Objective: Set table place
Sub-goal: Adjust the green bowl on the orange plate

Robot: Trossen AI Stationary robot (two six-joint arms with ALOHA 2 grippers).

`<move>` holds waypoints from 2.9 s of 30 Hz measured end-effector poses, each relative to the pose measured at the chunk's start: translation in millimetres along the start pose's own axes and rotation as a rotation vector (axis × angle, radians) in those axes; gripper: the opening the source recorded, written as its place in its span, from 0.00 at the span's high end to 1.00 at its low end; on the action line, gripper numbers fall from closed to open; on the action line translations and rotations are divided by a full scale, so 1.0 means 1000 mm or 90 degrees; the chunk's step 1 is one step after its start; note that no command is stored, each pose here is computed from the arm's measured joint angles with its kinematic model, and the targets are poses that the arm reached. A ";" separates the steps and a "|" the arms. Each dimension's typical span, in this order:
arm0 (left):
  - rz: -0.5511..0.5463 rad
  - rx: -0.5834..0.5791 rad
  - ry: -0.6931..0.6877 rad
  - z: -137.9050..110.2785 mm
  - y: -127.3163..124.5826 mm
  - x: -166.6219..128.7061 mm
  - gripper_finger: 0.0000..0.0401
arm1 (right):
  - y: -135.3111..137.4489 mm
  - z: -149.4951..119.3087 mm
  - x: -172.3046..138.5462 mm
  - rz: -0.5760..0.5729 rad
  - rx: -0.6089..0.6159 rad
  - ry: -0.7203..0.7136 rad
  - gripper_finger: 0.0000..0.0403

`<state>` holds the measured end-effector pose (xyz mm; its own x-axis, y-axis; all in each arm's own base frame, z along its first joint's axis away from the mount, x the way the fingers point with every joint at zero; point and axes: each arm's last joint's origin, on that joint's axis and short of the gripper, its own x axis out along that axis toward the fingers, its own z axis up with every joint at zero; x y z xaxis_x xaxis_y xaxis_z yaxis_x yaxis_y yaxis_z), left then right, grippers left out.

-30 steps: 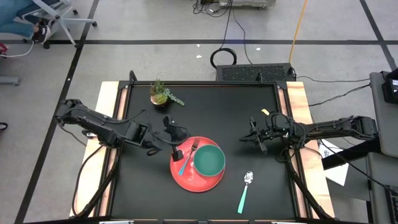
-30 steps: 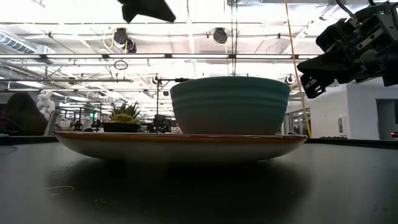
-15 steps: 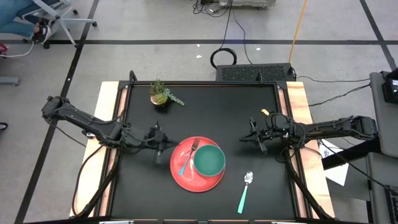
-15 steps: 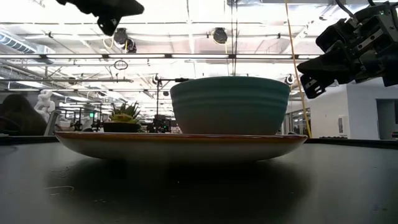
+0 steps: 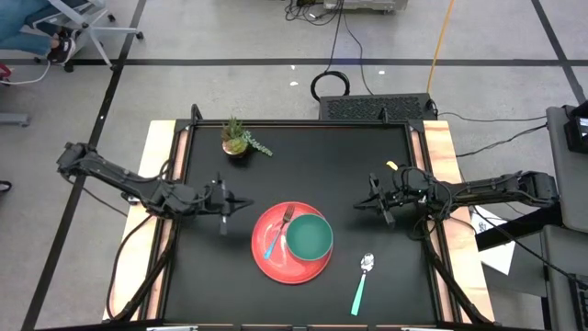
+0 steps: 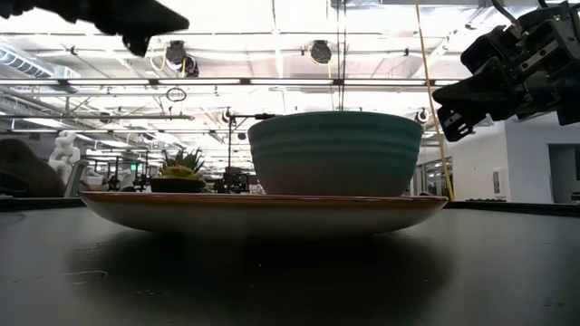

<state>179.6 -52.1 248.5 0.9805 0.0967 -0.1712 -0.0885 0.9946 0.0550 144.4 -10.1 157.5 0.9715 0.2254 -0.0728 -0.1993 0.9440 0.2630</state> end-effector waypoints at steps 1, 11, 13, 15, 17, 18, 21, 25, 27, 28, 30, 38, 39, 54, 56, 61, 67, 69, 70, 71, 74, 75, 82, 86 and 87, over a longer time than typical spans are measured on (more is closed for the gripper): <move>0.004 -0.001 -0.006 -0.004 0.001 -0.001 1.00 | 0.000 0.000 0.000 0.000 0.000 -0.001 0.99; -0.032 0.072 -0.036 -0.022 0.000 -0.002 1.00 | 0.000 0.002 0.000 0.002 -0.050 -0.011 0.99; -0.034 0.076 -0.041 -0.021 0.000 -0.003 1.00 | 0.001 0.005 0.000 0.005 -0.067 -0.030 0.99; -0.030 0.073 -0.047 -0.020 0.001 -0.005 1.00 | 0.002 0.006 0.000 0.007 -0.078 -0.039 0.99; -0.028 0.075 -0.043 -0.019 0.002 -0.007 1.00 | 0.002 0.006 0.000 0.007 -0.080 -0.039 0.99; -0.025 0.075 -0.043 -0.019 0.003 -0.008 1.00 | 0.001 0.006 0.000 0.006 -0.078 -0.036 0.99; 0.005 0.071 -0.037 -0.019 0.006 -0.012 1.00 | 0.000 0.001 0.000 0.000 -0.063 -0.004 0.99; 0.011 0.084 -0.029 -0.020 0.007 -0.012 1.00 | -0.002 -0.009 0.000 -0.013 -0.015 0.060 0.99; 0.011 0.099 -0.026 -0.021 0.007 -0.012 1.00 | -0.002 -0.010 0.000 -0.014 -0.002 0.060 0.99; 0.013 0.104 -0.025 -0.021 0.007 -0.012 1.00 | -0.002 -0.009 0.000 -0.013 -0.001 0.056 0.99; 0.022 0.109 -0.024 -0.021 0.007 -0.012 1.00 | -0.001 -0.006 0.000 -0.008 -0.002 0.035 0.99; 0.023 0.134 -0.017 -0.049 0.012 -0.020 1.00 | 0.002 0.007 0.000 0.011 -0.010 -0.045 0.99; 0.024 0.125 -0.028 -0.053 0.013 -0.023 1.00 | 0.002 0.009 0.000 0.014 -0.015 -0.057 0.99; 0.013 0.064 -0.137 -0.087 0.027 -0.053 1.00 | 0.003 0.012 -0.001 0.017 -0.061 -0.079 0.99; 0.013 0.063 -0.141 -0.086 0.028 -0.054 1.00 | 0.003 0.012 -0.001 0.017 -0.050 -0.073 0.99; 0.014 0.059 -0.136 -0.087 0.027 -0.054 0.98 | 0.002 0.006 0.000 0.009 -0.041 -0.038 0.99; 0.027 0.039 -0.120 -0.090 0.028 -0.053 0.99 | 0.000 0.003 0.001 0.005 -0.034 -0.020 0.99; 0.029 0.038 -0.120 -0.090 0.028 -0.053 0.99 | 0.001 0.001 0.002 0.008 -0.041 -0.013 0.99; 0.029 0.035 -0.120 -0.090 0.028 -0.053 0.99 | 0.002 0.000 0.003 0.012 -0.045 -0.009 0.99; 0.029 0.034 -0.121 -0.089 0.028 -0.053 0.99 | 0.003 0.000 0.004 0.017 -0.049 -0.006 0.99; 0.029 0.034 -0.124 -0.089 0.028 -0.053 0.96 | 0.006 -0.002 0.006 0.032 -0.061 -0.003 0.99; 0.030 0.034 -0.123 -0.089 0.028 -0.053 0.95 | 0.007 -0.002 0.007 0.038 -0.066 -0.004 0.99; 0.033 0.066 -0.123 -0.089 0.028 -0.053 0.93 | 0.012 -0.005 0.015 0.061 -0.090 -0.010 0.99; 0.033 0.063 -0.124 -0.089 0.028 -0.053 0.93 | 0.017 -0.009 0.019 0.049 -0.090 -0.010 1.00; 0.033 0.064 -0.124 -0.089 0.028 -0.053 0.93 | 0.018 -0.009 0.020 0.046 -0.091 -0.012 1.00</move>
<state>109.4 -25.5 171.9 0.9912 0.1291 0.0277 -0.1319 0.9786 0.1581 159.3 14.2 151.8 0.9559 0.2910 -0.0393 -0.2841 0.9503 0.1277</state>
